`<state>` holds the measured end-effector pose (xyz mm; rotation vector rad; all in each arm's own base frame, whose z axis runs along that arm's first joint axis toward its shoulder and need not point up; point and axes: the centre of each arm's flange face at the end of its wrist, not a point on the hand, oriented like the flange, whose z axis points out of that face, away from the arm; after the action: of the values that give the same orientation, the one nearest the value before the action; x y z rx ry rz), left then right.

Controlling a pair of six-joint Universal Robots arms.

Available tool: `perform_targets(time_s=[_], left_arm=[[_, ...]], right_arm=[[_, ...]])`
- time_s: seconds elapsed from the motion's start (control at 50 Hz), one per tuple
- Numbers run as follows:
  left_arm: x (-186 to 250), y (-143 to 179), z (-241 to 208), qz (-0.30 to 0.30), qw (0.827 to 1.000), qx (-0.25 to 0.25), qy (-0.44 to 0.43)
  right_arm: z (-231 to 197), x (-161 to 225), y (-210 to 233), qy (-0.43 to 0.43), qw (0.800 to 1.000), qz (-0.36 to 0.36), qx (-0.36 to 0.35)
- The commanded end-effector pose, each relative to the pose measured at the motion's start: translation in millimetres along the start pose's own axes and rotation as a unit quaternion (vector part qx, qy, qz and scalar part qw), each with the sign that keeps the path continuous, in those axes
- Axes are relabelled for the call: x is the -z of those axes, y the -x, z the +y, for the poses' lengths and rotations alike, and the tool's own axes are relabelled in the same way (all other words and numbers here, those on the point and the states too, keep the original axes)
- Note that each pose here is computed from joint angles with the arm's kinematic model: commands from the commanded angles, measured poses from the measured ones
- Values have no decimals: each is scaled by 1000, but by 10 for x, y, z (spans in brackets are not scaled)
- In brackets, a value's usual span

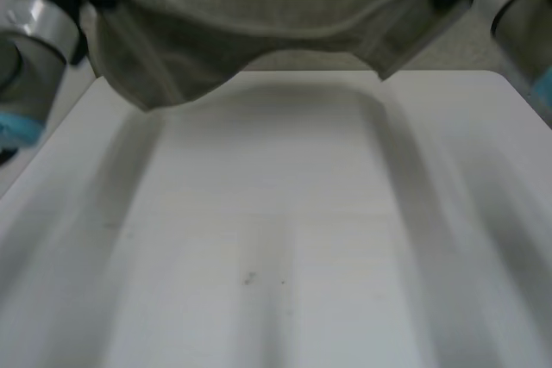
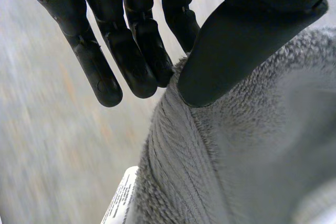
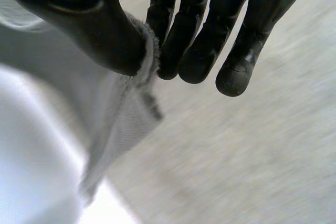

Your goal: Fold the towel.

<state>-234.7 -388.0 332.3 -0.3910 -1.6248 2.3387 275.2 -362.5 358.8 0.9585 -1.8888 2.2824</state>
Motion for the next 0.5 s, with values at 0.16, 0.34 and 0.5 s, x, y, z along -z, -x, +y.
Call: perform_targets(time_s=[0.16,0.34,0.5], left_arm=[[1097,-213,1428,50,971,-25,234],[1587,-225,1458,73,950,-86,290],[1852,-277,1259,72,949,-87,293]], right_arm=[[1354,590,842,184,968,-166,34],[1346,895,566,202,969,-133,53],[1357,1189,325,227,966,-104,66]])
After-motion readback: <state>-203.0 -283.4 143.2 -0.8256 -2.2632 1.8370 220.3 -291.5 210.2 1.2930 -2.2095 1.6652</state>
